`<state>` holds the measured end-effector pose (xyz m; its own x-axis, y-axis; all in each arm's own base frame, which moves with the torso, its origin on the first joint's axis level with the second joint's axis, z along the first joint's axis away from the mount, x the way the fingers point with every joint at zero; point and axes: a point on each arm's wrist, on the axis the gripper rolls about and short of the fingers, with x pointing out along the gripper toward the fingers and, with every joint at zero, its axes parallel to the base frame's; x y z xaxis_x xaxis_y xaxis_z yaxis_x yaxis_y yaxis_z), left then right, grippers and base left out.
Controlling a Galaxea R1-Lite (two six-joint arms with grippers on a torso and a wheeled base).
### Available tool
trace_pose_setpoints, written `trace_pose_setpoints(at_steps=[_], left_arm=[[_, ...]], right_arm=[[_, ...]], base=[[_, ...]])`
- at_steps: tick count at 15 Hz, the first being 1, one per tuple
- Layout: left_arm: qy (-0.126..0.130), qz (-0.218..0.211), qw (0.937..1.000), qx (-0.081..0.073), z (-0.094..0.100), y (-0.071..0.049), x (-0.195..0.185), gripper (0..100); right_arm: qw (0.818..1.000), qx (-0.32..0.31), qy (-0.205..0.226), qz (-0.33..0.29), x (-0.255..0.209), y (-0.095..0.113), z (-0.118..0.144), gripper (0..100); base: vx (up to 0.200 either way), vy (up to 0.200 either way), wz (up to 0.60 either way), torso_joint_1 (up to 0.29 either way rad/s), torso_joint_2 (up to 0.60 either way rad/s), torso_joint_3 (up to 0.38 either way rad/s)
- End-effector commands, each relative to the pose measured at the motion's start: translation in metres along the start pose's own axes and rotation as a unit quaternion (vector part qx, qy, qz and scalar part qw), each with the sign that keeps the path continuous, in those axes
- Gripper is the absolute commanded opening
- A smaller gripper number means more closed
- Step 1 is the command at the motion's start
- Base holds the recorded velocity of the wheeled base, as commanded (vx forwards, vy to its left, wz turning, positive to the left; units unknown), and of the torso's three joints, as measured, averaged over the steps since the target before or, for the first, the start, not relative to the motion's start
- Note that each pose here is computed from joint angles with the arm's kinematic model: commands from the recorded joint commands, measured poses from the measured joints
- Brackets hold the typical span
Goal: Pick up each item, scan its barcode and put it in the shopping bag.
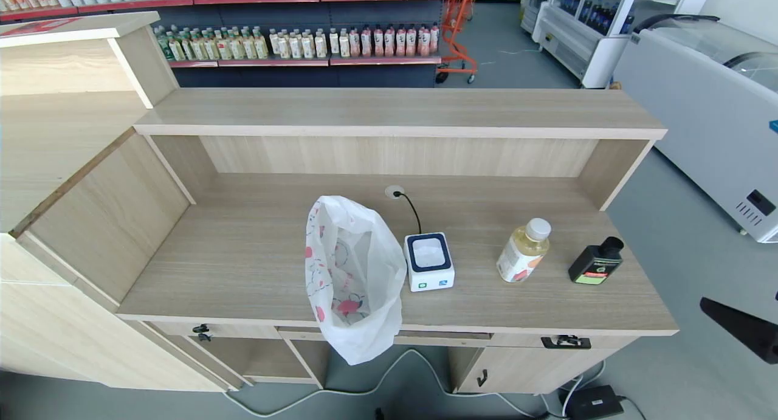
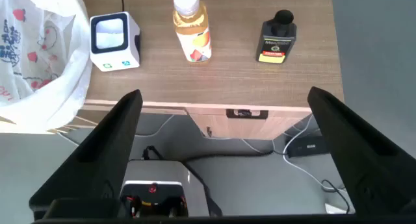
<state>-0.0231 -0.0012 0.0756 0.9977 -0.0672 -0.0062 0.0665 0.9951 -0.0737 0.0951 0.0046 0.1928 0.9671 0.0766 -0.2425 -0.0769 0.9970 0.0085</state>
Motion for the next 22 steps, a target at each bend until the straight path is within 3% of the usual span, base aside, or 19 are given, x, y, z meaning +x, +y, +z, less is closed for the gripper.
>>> trace_pose_setpoints(at_steps=[1,3,8,17,22], left_arm=[[-0.001,0.000,1.0000,0.000,0.000,0.000,0.000,100],[-0.001,0.000,1.0000,0.000,0.000,0.000,0.000,100],[-0.001,0.000,1.0000,0.000,0.000,0.000,0.000,100],[0.000,0.000,1.0000,0.000,0.000,0.000,0.000,100],[0.000,0.000,1.0000,0.000,0.000,0.000,0.000,100]], right_arm=[[0.996,0.056,0.063,-0.013,0.075,-0.005,-0.012,100],[0.995,0.060,0.063,-0.041,0.124,-0.015,-0.026,100],[0.994,0.070,0.067,-0.058,0.185,-0.029,-0.062,100],[0.997,0.074,0.026,0.018,0.256,0.001,-0.079,100],[0.997,0.067,0.013,0.030,0.290,0.004,-0.083,100]], base=[[0.000,0.000,0.00,0.000,0.00,0.000],[0.000,0.000,0.00,0.000,0.00,0.000],[0.000,0.000,0.00,0.000,0.00,0.000],[0.000,0.000,0.00,0.000,0.00,0.000],[0.000,0.000,0.00,0.000,0.00,0.000]])
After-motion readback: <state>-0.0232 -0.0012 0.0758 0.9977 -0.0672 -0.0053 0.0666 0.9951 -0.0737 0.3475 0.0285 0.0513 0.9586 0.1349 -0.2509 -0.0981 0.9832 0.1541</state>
